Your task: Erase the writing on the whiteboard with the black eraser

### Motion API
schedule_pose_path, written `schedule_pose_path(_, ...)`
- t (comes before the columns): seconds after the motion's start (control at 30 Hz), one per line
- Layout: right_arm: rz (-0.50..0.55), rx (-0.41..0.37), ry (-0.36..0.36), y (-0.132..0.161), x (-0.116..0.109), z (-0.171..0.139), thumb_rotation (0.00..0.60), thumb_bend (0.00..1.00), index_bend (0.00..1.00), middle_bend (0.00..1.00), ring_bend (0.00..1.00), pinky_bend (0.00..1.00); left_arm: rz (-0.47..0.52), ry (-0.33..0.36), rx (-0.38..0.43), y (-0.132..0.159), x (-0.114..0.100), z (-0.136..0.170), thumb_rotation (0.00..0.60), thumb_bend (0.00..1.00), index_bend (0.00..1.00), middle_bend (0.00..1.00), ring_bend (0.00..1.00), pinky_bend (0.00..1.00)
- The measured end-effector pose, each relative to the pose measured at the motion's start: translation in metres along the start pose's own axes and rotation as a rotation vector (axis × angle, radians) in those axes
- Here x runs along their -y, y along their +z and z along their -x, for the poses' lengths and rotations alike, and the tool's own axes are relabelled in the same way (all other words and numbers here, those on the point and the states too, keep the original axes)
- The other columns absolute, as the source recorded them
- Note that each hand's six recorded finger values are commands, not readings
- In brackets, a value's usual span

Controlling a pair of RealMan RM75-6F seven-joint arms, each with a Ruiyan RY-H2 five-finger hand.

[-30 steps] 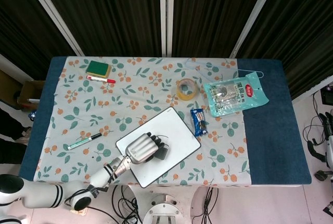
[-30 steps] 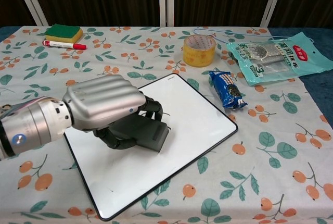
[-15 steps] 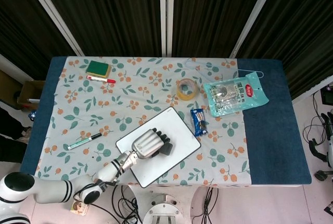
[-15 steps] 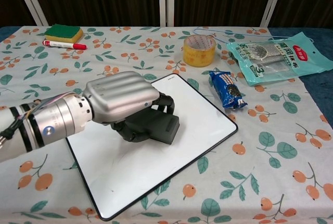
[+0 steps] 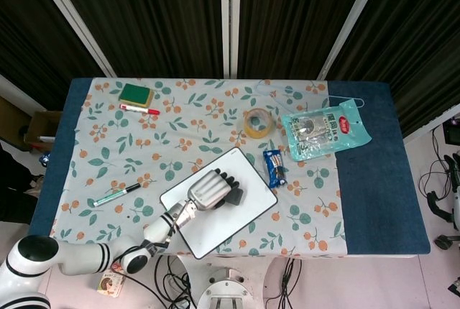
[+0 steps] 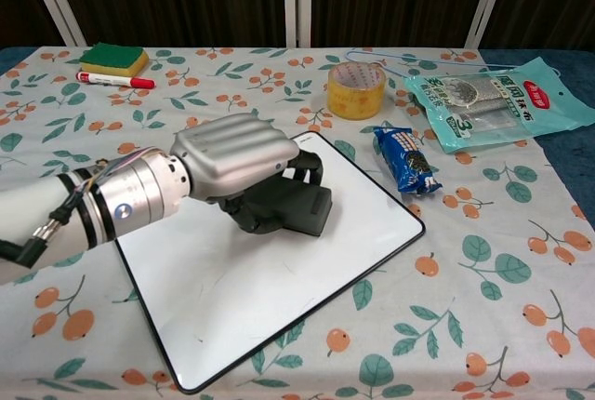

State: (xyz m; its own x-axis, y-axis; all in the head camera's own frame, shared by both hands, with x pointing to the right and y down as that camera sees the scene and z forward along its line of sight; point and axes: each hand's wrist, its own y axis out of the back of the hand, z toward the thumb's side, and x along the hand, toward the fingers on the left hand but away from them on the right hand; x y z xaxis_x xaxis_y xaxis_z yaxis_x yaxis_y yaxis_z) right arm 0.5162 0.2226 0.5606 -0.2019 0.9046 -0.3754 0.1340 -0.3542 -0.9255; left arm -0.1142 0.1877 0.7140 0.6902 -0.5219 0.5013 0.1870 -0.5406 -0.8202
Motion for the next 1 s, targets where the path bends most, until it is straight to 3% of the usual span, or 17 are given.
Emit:
schedule_pose_path(0.7, -0.004, 0.002, -0.004, 0.001, -0.003, -0.002, 0.600, 0.29, 0.00, 0.00, 0.00, 0.00, 0.035, 0.054, -0.098, -0.031, -0.013, -0.034, 0.600, 0.41, 0.63, 0.66, 0.55, 0.63)
schedule_pose_path(1.0, -0.007, -0.001, -0.001, 0.003, -0.001, -0.001, 0.600, 0.29, 0.00, 0.00, 0.00, 0.00, 0.045, 0.142, -0.135, -0.050, -0.042, -0.028, 0.600, 0.42, 0.64, 0.67, 0.56, 0.64)
